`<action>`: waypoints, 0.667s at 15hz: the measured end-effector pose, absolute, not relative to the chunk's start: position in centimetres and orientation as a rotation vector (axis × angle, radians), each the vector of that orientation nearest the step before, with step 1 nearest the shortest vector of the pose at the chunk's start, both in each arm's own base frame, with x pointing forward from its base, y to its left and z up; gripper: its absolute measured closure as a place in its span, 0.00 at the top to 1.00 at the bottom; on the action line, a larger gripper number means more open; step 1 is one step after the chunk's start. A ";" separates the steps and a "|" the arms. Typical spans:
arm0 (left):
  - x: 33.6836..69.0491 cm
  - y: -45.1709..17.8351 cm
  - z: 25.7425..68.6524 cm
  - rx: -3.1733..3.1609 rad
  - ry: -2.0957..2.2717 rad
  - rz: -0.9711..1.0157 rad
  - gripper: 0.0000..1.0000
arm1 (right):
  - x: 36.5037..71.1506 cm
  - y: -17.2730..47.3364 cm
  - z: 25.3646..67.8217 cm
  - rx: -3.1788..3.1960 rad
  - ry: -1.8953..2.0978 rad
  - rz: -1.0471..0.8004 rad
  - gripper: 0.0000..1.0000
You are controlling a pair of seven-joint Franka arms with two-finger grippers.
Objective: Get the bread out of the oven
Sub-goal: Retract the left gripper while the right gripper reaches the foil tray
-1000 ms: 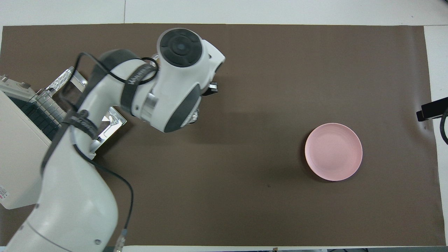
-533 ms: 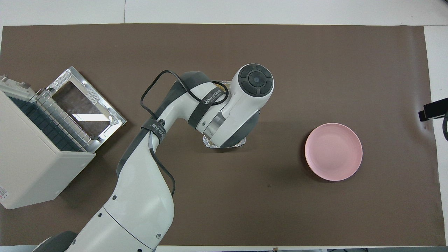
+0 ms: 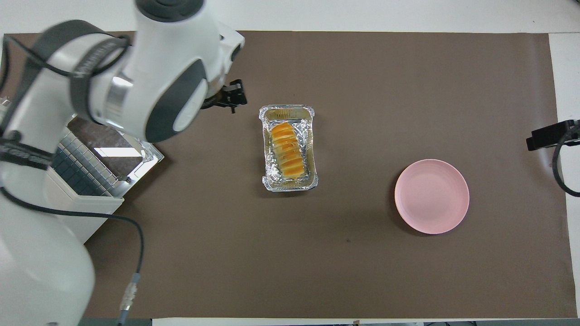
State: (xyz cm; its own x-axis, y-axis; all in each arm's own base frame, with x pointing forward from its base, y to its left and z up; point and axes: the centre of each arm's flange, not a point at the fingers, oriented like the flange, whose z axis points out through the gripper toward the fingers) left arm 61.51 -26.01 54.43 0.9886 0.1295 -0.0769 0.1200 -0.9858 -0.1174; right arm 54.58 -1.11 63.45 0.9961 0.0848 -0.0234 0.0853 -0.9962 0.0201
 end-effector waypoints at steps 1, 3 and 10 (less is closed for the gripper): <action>61.5 -22.2 56.2 -3.022 -0.176 0.163 1.00 | 55.1 1.2 62.8 3.116 0.133 -0.021 1.00; 60.6 -16.8 58.6 -3.025 -0.163 0.216 1.00 | 56.3 6.1 60.7 3.114 0.128 -0.019 1.00; 53.8 -11.1 58.7 -3.011 -0.037 0.363 1.00 | 60.0 21.2 48.7 3.098 0.022 -0.055 1.00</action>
